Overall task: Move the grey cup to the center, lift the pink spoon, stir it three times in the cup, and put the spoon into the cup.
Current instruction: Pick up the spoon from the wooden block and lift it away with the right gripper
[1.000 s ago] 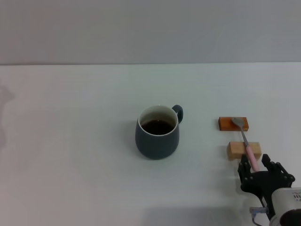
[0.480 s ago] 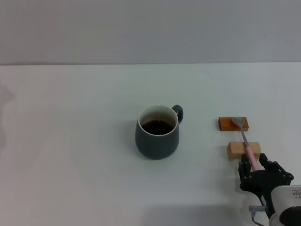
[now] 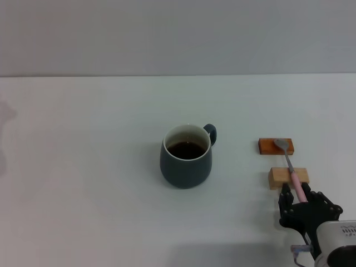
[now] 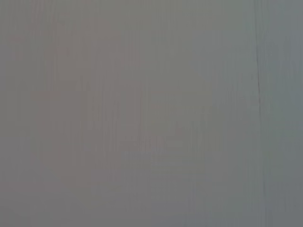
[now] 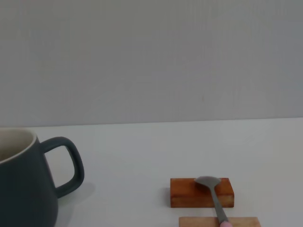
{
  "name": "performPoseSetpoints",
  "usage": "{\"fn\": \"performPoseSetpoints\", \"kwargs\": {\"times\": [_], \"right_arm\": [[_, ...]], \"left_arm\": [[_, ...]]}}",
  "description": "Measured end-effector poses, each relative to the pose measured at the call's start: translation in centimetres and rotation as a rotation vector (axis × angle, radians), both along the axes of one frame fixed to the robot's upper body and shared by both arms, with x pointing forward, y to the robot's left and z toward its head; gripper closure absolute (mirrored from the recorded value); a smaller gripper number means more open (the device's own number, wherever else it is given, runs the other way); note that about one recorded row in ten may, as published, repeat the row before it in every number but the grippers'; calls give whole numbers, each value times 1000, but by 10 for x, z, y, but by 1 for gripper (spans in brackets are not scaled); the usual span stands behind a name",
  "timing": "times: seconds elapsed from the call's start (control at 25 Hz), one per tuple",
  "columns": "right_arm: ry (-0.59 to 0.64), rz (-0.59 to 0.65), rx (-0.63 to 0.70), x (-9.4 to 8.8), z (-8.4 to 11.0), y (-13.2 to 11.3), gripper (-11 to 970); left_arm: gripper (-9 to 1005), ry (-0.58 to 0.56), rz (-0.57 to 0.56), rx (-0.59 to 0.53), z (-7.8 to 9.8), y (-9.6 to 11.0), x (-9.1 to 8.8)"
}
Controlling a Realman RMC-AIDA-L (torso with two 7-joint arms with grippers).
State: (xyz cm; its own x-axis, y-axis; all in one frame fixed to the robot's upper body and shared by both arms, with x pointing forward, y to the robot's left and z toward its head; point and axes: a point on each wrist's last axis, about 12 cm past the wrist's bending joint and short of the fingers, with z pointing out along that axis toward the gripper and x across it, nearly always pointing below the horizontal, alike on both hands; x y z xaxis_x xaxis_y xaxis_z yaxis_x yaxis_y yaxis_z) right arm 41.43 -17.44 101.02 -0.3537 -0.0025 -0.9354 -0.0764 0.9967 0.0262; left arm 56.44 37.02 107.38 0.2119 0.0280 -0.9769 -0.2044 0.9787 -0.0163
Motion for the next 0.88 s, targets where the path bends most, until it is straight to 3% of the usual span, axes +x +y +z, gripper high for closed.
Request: {"fn": "performPoseSetpoints", "kwargs": {"times": [0.88], "right_arm": [[3, -15, 2, -3, -1, 0, 722]], "left_arm": [[997, -7, 3, -1, 0, 2, -3]]}}
